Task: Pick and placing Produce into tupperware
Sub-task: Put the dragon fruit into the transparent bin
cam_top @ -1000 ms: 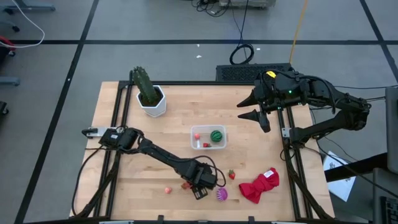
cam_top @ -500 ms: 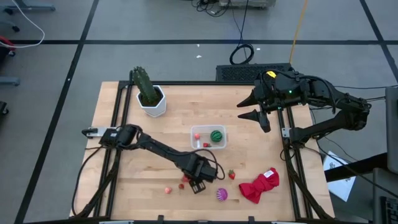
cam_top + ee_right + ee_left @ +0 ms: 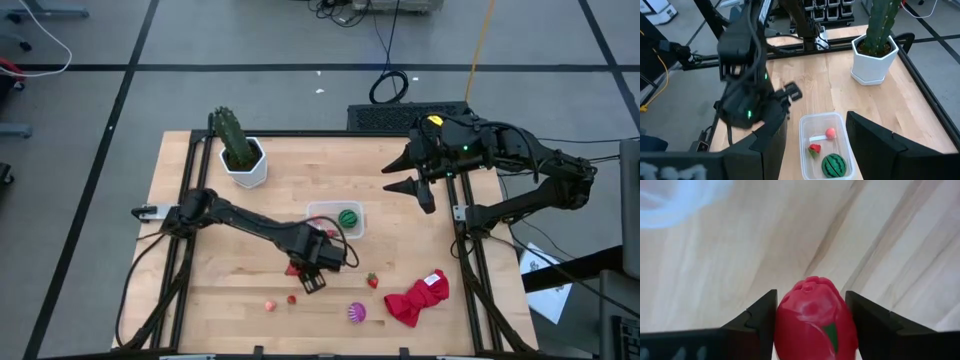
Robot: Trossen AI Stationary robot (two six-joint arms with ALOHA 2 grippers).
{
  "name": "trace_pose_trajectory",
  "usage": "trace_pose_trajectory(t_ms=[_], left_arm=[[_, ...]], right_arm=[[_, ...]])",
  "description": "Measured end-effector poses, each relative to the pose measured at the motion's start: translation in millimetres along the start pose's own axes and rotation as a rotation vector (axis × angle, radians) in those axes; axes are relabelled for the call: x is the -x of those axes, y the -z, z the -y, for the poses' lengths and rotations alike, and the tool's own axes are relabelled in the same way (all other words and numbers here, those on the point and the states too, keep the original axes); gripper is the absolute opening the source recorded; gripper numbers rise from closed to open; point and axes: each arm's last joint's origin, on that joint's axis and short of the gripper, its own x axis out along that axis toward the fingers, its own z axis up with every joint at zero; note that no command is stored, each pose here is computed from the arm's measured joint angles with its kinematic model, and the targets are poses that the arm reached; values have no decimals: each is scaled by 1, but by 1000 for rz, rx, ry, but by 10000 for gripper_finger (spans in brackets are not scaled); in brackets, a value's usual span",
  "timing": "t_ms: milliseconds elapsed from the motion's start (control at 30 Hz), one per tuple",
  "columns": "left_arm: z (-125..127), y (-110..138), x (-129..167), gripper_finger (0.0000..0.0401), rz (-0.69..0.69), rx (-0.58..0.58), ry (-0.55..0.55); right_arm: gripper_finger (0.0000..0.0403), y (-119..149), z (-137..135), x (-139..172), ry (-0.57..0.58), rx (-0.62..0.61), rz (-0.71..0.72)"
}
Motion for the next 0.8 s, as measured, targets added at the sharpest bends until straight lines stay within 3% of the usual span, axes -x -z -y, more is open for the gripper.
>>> trace_pose_trajectory(t_ms=[233,433,667,800], left_arm=[[-25,-2,40,236,85,50,13],[-47,-10,72,202,205,80,59],[-70,-44,93,216,467,47,130],[-89,-63,94,221,554,51,92]], right_arm=[[196,1,0,0,1,16,-6],[196,0,0,3,1,41,5],[196,0,-1,11,1,44,36],[196,0,-2,15,0,41,45]])
